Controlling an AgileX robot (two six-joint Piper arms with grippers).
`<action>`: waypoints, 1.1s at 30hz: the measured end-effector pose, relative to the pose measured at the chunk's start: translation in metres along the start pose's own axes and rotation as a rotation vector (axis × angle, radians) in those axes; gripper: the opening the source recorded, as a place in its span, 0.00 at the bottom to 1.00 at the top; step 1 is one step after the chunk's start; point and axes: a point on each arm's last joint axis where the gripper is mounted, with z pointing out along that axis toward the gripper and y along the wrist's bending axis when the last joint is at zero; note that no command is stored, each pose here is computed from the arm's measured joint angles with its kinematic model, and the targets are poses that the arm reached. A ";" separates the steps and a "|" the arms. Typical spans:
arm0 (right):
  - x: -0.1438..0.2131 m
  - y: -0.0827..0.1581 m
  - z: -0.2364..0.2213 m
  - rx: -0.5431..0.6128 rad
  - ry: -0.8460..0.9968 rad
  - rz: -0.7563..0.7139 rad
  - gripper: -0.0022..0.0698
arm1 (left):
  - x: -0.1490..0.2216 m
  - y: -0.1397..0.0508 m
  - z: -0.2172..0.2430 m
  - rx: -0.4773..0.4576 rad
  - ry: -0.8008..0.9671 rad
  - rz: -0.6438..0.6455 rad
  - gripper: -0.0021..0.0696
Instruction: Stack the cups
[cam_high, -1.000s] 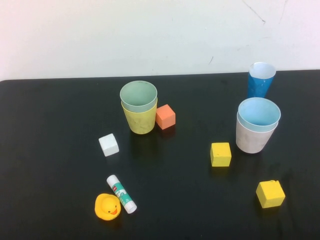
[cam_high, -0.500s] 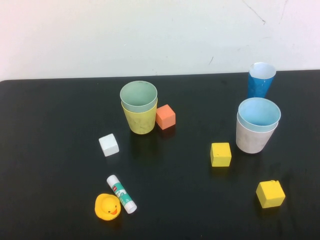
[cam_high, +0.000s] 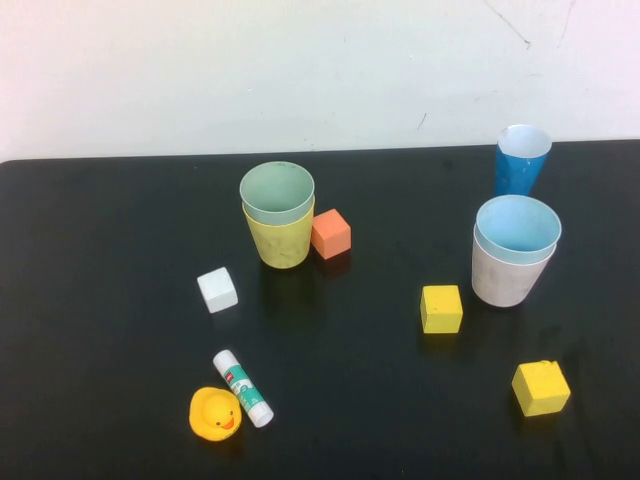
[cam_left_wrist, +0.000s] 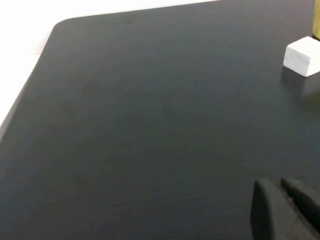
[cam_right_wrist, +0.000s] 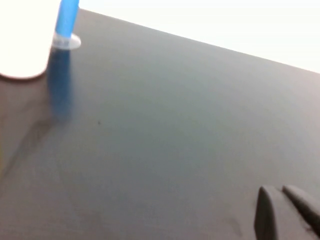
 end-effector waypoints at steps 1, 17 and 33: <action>0.001 0.000 0.000 -0.001 0.009 0.007 0.03 | 0.000 0.000 0.000 0.000 0.000 0.000 0.03; 0.005 0.001 0.000 -0.009 0.060 0.051 0.03 | 0.000 0.000 0.000 0.000 0.000 0.000 0.03; 0.005 0.001 -0.001 -0.009 0.065 0.067 0.03 | 0.000 0.000 0.000 0.000 0.000 0.000 0.03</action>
